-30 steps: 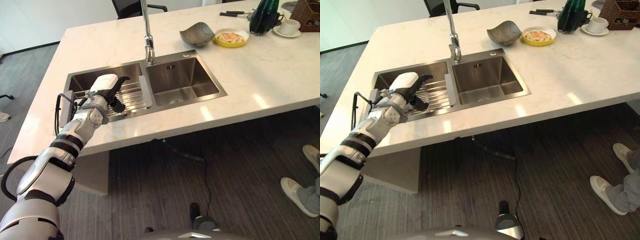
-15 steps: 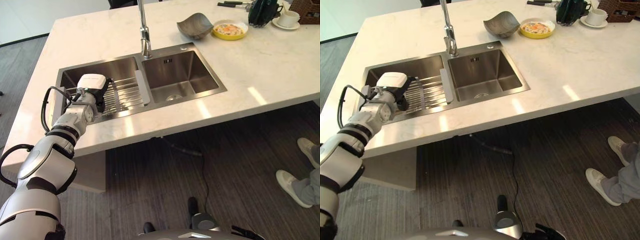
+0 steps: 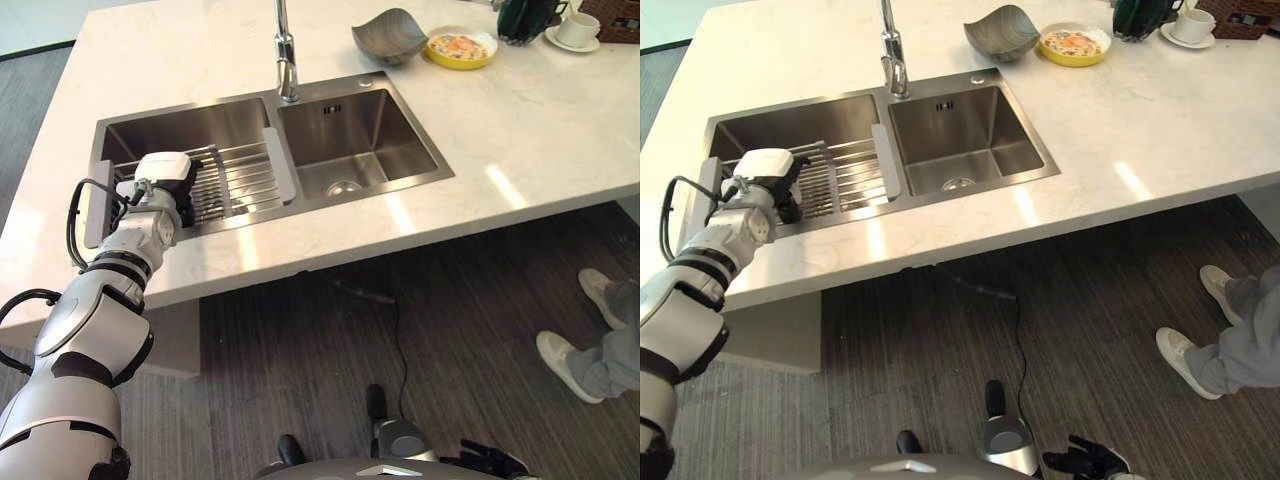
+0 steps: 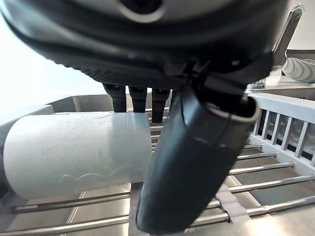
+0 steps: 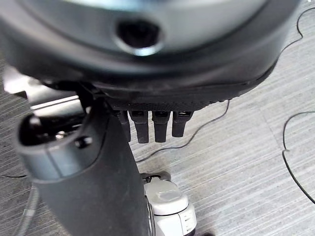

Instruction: Place the dishes in the dishwasher.

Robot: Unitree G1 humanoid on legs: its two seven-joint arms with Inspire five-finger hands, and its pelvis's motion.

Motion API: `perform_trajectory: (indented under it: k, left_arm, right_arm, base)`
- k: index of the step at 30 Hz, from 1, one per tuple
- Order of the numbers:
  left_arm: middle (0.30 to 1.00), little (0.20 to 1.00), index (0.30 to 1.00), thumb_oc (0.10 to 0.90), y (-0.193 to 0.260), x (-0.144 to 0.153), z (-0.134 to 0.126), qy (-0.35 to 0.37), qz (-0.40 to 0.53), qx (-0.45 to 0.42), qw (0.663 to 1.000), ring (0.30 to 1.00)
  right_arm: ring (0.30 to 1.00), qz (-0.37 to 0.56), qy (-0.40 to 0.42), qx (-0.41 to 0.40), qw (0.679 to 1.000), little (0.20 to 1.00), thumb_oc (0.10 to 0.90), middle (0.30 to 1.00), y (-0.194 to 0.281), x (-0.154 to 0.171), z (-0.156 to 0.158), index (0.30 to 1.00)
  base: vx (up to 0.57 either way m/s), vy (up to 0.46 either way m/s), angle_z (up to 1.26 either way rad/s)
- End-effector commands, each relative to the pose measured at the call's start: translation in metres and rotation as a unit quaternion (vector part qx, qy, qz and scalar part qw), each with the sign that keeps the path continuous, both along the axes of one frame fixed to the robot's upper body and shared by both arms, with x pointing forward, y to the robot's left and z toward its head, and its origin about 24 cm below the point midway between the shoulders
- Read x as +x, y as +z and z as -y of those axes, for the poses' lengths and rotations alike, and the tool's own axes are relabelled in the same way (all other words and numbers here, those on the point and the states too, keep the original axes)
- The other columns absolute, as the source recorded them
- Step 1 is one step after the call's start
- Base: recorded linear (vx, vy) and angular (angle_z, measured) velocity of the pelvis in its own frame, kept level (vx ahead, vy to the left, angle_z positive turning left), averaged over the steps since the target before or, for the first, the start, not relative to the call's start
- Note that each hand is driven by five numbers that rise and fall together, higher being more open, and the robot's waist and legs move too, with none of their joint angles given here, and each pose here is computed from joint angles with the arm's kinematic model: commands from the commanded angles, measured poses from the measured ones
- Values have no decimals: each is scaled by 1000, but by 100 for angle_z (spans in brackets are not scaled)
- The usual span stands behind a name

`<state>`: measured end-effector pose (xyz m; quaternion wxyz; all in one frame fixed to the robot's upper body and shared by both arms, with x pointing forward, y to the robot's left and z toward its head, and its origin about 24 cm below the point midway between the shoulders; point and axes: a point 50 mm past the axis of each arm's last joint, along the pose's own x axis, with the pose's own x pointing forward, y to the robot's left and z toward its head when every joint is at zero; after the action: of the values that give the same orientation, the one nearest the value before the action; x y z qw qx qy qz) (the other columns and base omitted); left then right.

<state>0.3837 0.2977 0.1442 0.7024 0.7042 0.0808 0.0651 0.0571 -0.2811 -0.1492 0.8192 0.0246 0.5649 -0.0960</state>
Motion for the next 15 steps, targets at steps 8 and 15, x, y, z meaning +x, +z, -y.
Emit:
perform_trajectory:
  k: [8, 15]
  left_arm:
    - [900, 900, 900, 800, 120, 3, -26, 63, 206, -76, 974, 900]
    - [900, 900, 900, 800, 114, -1, -37, 87, 209, -144, 963, 900]
  right_arm:
    - [900, -1, 26, -5, 1000, 900, 800, 900, 1, 4, 0, 900]
    - [900, 1, 31, -11, 999, 900, 800, 900, 3, 13, 3, 900]
  base:
    - [-2, 23, -3]
    - [8, 26, 0]
